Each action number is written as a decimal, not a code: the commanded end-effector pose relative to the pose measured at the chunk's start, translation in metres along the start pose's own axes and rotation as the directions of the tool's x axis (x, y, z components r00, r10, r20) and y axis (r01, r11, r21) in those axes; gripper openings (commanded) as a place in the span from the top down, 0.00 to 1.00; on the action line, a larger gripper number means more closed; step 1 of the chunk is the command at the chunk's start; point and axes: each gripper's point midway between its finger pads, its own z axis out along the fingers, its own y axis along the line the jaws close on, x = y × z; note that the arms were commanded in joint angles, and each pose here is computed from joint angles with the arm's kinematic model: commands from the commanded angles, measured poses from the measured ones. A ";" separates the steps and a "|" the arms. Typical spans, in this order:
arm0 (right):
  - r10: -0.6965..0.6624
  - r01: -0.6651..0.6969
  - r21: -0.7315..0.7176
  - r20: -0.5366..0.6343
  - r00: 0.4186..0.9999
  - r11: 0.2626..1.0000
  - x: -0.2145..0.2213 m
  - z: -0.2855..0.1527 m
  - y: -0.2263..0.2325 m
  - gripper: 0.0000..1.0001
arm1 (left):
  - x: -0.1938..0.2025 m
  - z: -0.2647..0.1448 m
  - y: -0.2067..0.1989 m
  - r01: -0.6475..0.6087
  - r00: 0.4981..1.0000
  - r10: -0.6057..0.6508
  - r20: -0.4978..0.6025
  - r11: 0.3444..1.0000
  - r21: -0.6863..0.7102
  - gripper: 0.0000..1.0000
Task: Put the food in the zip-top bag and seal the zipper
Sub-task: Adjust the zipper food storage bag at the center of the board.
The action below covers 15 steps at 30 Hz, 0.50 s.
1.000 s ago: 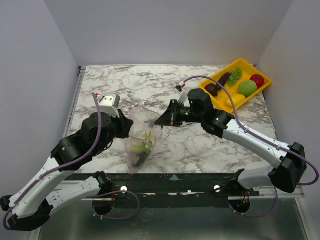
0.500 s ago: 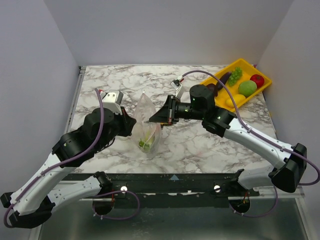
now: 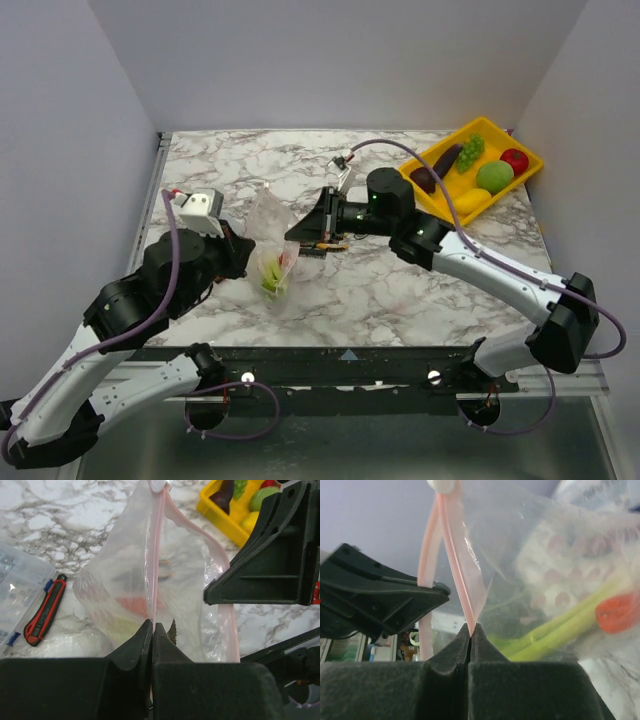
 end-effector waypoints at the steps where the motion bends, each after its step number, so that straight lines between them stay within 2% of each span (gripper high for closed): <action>1: 0.032 -0.032 -0.013 -0.045 0.998 0.999 0.025 0.019 -0.011 1.00 | 0.032 0.017 0.015 -0.061 0.994 0.054 -0.092 0.995 -0.075 1.00; 9: -0.004 0.003 -0.029 -0.024 1.000 1.000 0.023 0.025 0.005 1.00 | 0.036 0.022 0.023 -0.111 0.990 0.100 -0.103 0.988 -0.109 1.00; 15: -0.006 0.006 -0.031 -0.027 1.000 1.000 0.025 0.026 0.008 1.00 | 0.033 0.025 0.024 -0.152 0.985 0.142 -0.097 0.982 -0.111 0.92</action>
